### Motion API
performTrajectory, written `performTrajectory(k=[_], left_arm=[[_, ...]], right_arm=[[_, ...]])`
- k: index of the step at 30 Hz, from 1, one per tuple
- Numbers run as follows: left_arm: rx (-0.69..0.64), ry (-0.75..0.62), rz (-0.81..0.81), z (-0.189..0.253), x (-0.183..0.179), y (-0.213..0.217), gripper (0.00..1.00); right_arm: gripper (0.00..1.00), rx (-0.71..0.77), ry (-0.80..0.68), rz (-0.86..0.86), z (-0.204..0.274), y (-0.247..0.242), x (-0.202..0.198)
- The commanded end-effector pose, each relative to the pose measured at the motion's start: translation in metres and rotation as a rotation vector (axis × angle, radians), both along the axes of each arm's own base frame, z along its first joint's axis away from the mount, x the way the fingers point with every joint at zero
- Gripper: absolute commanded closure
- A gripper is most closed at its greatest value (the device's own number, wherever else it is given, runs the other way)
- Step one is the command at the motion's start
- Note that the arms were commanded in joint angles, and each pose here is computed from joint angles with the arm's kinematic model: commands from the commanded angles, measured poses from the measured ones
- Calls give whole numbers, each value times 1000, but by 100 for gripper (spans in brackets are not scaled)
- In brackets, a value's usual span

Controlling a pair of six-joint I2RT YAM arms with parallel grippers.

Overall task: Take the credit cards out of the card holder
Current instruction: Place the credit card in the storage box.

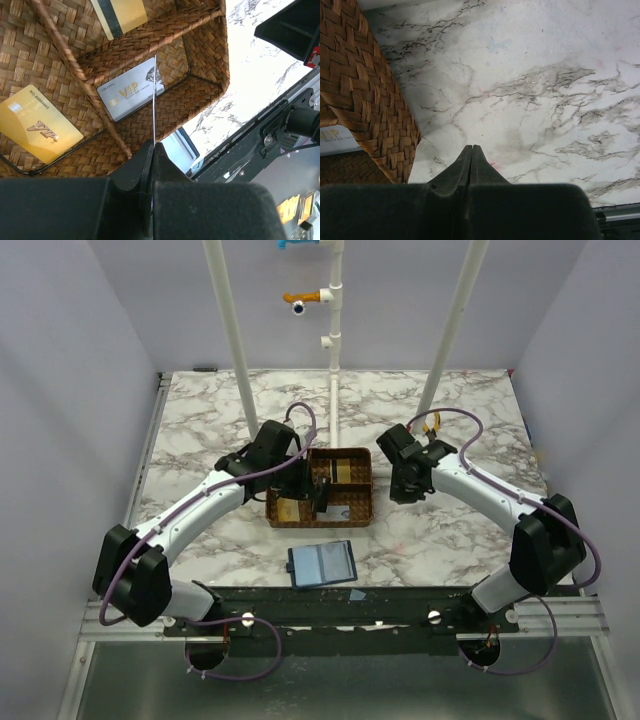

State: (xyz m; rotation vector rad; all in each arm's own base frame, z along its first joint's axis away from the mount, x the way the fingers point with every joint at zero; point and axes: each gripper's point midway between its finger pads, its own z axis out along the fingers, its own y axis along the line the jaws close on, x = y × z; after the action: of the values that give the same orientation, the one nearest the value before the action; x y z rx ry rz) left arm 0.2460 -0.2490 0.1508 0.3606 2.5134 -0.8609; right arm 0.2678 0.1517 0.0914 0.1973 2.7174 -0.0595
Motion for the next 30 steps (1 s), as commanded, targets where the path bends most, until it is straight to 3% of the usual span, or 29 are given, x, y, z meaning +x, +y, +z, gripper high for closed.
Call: performTrajectory(k=[1, 12, 22, 30], left_arm=[[8, -36, -46, 10, 4, -10, 100], [49, -47, -38, 9, 10, -13, 100], [151, -137, 197, 16, 24, 42, 100], [191, -131, 286, 11, 32, 56, 100]], right_arm=[[99, 19, -3, 11, 3, 3, 13], [99, 14, 14, 8, -2, 0, 20], [99, 17, 29, 13, -6, 1, 18], [99, 27, 26, 15, -6, 3, 19]])
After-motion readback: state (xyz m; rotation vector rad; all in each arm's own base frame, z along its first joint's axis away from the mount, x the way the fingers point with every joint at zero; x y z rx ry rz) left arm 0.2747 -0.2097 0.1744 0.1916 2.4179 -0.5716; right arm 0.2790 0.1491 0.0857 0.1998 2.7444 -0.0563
